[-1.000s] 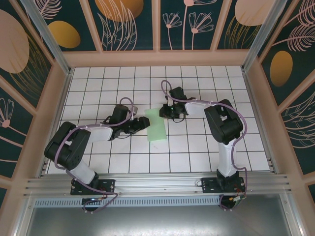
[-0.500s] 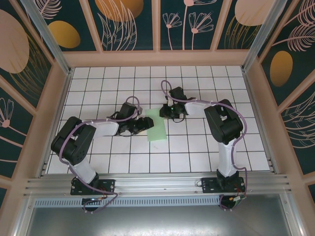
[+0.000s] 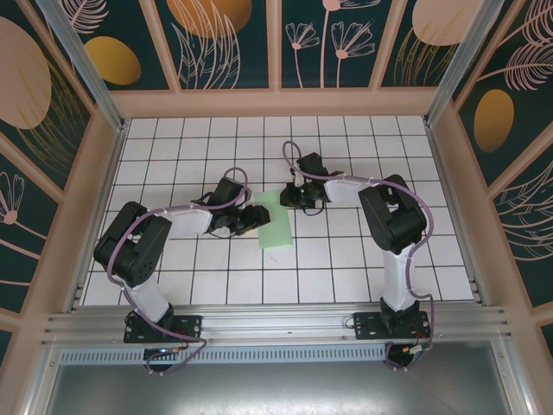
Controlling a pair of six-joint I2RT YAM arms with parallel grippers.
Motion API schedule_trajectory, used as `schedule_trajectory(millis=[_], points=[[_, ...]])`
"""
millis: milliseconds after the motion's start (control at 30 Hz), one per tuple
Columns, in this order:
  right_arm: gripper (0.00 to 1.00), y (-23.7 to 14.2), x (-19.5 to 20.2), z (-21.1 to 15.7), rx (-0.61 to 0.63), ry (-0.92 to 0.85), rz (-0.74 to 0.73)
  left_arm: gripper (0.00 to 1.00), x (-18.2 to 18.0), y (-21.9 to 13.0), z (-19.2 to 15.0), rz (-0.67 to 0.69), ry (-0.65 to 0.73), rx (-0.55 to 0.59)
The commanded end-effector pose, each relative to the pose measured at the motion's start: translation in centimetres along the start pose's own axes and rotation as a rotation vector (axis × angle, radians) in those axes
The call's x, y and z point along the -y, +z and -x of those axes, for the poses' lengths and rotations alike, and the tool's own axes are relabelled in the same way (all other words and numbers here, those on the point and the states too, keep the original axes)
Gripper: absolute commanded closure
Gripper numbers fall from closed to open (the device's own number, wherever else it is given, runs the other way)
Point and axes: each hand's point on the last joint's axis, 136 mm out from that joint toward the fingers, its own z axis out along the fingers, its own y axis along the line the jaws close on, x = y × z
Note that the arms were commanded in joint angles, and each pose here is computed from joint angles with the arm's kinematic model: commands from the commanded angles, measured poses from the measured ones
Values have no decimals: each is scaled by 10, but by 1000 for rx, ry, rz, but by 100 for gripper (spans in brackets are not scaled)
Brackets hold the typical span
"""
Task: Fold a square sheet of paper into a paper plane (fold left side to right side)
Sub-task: Third fold the triangle at the center of the table.
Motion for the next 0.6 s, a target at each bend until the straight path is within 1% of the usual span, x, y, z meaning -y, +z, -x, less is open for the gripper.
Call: schedule_trajectory(millis=[0,400,567], points=[[81,12,19,-20,-59,15,-54,42,6,12,-12,-21,5,-45],[81,12,19,-20,-56,16,-54,45,17,5,-9,-58,-5,-21],[81,11,19,-19,-53,15,-56,46,16,0,-7,-40,-7,5]])
